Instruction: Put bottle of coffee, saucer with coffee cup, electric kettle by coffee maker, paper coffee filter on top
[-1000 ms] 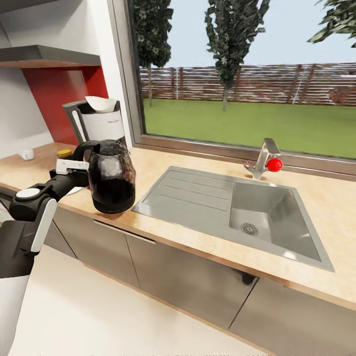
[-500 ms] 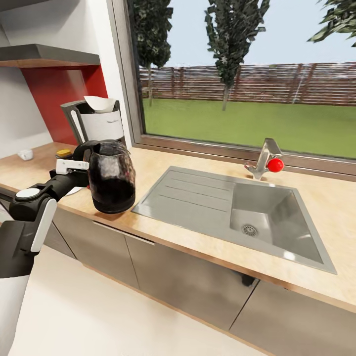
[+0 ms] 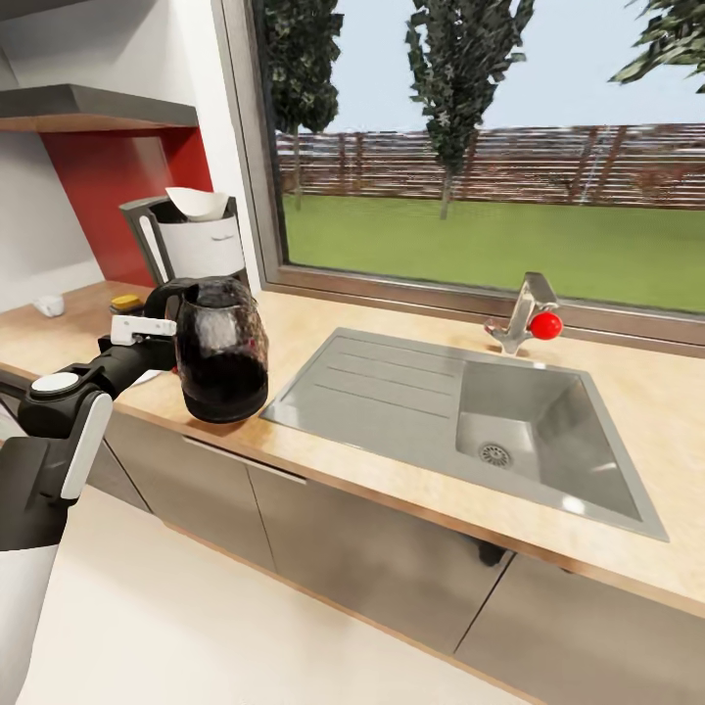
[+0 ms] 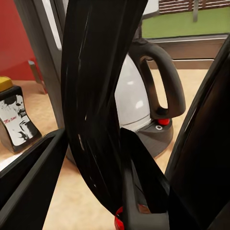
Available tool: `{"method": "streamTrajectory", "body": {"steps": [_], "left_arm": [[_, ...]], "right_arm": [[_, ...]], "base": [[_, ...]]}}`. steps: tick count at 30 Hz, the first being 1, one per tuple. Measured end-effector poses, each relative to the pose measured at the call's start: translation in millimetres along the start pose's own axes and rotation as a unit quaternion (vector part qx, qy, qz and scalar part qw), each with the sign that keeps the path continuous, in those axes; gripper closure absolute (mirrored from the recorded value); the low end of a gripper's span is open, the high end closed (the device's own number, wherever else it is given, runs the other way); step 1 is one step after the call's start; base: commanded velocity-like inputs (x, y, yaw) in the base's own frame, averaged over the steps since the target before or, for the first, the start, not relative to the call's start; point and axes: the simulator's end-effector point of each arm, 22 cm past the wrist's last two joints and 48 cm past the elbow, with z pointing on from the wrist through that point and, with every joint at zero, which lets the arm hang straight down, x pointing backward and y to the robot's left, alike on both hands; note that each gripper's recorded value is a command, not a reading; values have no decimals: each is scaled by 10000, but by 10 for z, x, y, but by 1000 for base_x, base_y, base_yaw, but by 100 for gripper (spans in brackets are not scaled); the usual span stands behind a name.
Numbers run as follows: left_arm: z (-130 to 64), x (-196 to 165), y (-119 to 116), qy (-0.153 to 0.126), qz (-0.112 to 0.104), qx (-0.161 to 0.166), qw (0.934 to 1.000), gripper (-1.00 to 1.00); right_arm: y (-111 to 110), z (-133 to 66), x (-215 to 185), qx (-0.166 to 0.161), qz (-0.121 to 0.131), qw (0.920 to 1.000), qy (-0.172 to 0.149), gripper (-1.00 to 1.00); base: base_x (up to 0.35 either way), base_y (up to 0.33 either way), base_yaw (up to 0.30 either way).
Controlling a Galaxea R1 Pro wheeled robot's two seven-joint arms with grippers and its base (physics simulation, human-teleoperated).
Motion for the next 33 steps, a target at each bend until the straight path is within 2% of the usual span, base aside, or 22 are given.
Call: {"method": "streamTrajectory", "body": {"steps": [33], "left_arm": [[15,248,-39,-17,2,2,10000,100]], "right_arm": [[-103,240,55,4,0,10000,-3,-100]], "base": [[0,0,0]]}}
